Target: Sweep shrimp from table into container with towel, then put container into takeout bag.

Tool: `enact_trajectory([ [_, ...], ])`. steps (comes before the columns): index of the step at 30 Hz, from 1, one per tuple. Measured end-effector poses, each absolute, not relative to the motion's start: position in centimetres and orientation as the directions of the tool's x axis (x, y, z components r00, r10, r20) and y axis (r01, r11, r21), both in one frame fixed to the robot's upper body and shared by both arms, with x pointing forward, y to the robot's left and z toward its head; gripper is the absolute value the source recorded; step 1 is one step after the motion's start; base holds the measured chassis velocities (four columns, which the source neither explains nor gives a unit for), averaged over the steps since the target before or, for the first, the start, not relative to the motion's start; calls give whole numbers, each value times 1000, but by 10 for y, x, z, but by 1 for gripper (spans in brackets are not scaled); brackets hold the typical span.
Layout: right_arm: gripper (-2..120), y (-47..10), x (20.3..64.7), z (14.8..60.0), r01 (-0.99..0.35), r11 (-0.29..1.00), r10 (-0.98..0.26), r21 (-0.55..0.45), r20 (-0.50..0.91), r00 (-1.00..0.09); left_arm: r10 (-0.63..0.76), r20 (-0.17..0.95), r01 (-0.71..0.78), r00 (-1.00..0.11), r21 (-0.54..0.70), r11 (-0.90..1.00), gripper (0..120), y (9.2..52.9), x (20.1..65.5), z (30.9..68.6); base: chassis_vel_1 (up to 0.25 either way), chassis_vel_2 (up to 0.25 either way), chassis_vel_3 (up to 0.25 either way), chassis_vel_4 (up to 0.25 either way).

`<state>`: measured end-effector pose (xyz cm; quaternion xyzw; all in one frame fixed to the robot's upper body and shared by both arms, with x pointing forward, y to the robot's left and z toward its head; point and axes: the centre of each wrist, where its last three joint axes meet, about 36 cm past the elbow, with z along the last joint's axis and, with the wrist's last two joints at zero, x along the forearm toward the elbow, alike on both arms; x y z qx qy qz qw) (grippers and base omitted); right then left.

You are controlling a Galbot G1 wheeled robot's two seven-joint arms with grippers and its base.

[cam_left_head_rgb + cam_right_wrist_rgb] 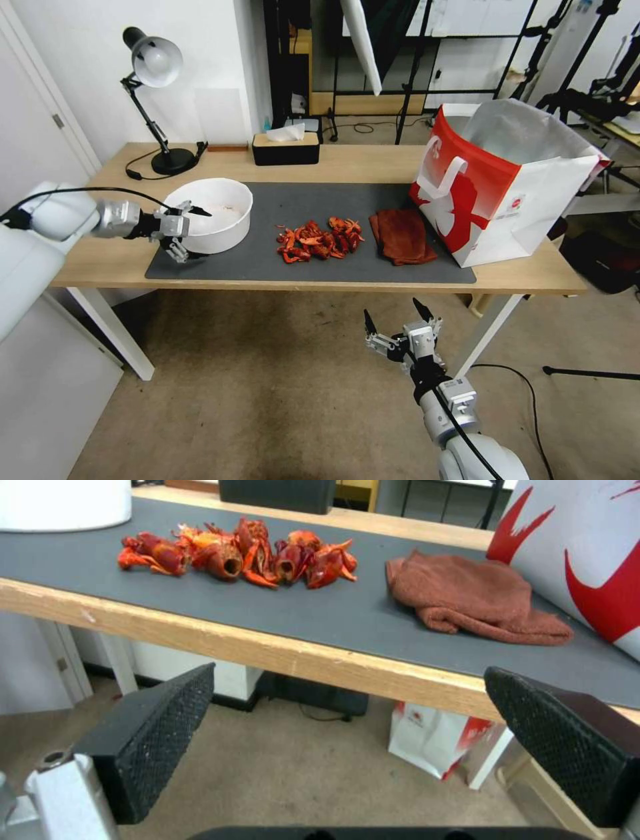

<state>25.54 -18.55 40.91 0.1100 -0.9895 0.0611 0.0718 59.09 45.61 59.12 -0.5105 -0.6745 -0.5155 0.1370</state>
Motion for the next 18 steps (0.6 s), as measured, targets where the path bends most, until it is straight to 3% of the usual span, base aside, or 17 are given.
enact_trajectory([
  [13,100,-185,254,408,-230,967,-212,-108,159,-964,539,774,870,-333,472,-140,26,457,597,597,0,0,0,0],
  [17,100,-185,254,408,-231,967,-212,-109,159,-964,540,777,873,-323,465,-147,19,456,597,597,0,0,0,0],
  [18,100,-185,254,408,-231,967,-212,-110,160,-964,539,782,876,-312,457,-157,10,456,597,596,0,0,0,0],
])
